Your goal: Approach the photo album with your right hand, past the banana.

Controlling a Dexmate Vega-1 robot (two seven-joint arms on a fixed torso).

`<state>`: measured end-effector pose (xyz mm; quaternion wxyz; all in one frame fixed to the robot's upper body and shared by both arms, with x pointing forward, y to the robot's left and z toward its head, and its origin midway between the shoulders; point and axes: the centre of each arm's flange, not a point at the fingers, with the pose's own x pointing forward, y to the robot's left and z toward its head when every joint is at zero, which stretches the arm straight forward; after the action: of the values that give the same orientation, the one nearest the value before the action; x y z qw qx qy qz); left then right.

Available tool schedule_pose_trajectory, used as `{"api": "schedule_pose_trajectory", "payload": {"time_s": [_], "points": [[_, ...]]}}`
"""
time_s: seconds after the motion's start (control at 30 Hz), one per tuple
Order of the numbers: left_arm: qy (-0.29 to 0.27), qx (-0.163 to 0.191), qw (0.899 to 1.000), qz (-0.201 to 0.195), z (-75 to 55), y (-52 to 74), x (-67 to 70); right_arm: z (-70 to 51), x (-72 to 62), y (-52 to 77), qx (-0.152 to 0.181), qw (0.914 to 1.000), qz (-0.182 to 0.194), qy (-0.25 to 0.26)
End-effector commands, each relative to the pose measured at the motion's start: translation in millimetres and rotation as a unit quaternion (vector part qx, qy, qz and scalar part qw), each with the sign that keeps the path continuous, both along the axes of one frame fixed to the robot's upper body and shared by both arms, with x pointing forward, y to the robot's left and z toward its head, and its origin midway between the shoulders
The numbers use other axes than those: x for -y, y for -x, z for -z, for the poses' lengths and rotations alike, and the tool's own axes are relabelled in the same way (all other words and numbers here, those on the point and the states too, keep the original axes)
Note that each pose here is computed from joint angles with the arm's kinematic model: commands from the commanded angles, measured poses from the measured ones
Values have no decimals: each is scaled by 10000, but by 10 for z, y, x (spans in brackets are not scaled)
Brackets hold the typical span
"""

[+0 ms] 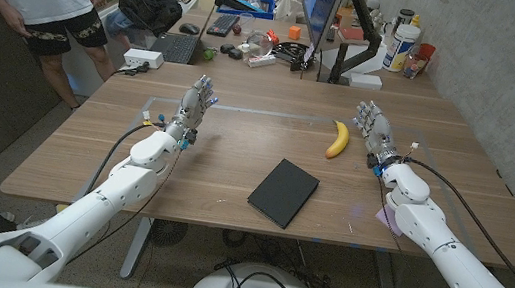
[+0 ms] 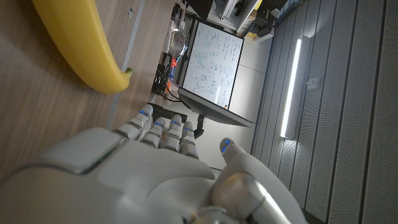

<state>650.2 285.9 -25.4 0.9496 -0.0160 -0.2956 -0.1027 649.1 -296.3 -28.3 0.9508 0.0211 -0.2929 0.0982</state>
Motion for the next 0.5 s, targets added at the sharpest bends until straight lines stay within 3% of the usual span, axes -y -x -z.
{"api": "schedule_pose_trajectory", "payload": {"time_s": [0.03,0.5], "points": [[-63,13,10000,-5,3,24,67,19,87,31,13,10000,40,-19],[-128,32,9999,-40,19,49,74,-5,119,68,170,9996,130,169]]}}
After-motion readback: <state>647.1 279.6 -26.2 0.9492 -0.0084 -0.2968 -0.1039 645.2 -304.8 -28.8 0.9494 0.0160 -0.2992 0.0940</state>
